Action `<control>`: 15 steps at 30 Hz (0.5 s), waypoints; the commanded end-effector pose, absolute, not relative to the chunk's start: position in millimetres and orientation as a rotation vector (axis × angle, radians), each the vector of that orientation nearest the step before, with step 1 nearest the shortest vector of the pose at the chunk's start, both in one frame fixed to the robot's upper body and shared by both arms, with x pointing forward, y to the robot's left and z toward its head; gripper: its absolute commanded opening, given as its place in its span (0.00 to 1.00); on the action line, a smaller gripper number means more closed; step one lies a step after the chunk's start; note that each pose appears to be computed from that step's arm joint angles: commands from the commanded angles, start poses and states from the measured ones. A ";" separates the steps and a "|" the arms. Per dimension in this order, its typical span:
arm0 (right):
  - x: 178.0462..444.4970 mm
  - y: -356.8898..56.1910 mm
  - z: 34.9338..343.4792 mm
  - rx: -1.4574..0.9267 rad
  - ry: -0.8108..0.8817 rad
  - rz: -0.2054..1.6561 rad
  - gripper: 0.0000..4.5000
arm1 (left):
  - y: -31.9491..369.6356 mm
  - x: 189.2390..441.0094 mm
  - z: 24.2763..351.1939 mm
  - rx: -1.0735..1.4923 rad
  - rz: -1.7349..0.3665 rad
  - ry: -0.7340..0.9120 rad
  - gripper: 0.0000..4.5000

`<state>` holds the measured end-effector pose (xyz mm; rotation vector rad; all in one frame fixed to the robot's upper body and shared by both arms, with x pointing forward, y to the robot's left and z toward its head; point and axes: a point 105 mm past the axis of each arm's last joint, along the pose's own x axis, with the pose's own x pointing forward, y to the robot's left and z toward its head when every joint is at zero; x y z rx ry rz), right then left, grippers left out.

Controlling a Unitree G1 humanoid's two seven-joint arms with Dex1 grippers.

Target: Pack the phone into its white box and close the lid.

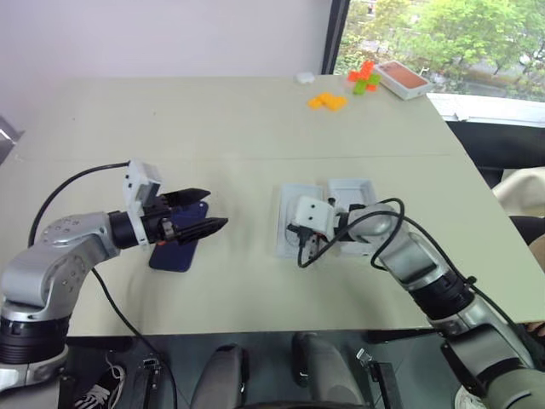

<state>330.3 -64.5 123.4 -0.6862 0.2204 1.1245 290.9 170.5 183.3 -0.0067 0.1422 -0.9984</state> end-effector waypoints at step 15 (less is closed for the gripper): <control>290.7 -92.5 97.6 -1.095 0.244 1.384 0.01 | 176.3 291.6 188.9 0.036 -0.990 0.115 0.99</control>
